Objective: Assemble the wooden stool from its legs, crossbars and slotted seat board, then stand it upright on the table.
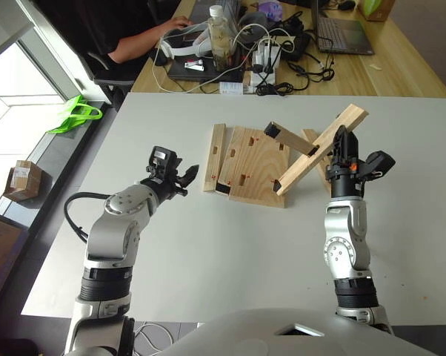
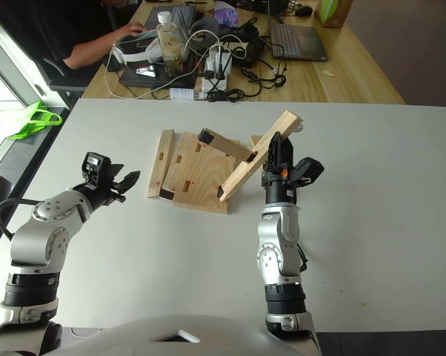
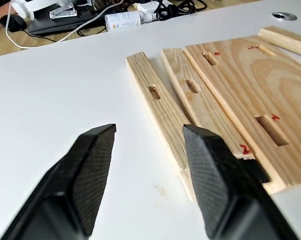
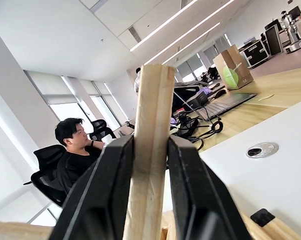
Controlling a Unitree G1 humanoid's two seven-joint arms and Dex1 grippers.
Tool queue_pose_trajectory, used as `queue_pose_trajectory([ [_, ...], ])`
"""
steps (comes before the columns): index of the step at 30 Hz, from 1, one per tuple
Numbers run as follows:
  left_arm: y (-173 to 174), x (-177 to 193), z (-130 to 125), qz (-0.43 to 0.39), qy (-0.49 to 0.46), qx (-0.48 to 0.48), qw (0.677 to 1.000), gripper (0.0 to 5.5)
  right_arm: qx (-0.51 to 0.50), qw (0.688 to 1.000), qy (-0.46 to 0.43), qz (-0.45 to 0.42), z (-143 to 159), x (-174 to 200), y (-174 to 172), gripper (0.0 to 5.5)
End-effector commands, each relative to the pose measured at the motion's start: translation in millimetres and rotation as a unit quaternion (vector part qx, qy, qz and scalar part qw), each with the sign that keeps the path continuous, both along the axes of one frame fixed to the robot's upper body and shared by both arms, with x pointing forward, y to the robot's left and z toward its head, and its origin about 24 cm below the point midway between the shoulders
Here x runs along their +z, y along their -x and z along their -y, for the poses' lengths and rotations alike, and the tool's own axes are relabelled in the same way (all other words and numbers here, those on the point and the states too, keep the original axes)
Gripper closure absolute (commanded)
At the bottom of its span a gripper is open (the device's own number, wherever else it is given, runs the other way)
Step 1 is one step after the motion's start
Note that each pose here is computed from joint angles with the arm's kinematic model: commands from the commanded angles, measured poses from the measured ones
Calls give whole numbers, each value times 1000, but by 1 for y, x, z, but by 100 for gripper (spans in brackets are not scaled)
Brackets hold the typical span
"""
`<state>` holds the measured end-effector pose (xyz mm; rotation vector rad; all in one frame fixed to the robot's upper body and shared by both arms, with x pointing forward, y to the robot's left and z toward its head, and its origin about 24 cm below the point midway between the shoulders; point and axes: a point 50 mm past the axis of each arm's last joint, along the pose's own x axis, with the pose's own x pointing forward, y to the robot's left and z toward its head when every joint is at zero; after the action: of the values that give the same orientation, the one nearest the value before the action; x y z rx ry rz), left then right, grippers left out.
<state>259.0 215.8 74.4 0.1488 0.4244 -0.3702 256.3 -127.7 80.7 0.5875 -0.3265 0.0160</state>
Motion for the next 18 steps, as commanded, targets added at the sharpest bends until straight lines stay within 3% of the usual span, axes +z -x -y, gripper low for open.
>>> queue_pose_trajectory([
  [1,-4,-3,-2,-40,4,-26,999,303,-7,999,-44,4,-37,5,-10,456],
  [10,-3,4,10,-81,55,-95,991,303,-4,997,49,58,-55,4,-7,456],
  [18,-9,15,19,-98,53,-153,982,303,-51,994,52,85,-55,9,-14,456],
])
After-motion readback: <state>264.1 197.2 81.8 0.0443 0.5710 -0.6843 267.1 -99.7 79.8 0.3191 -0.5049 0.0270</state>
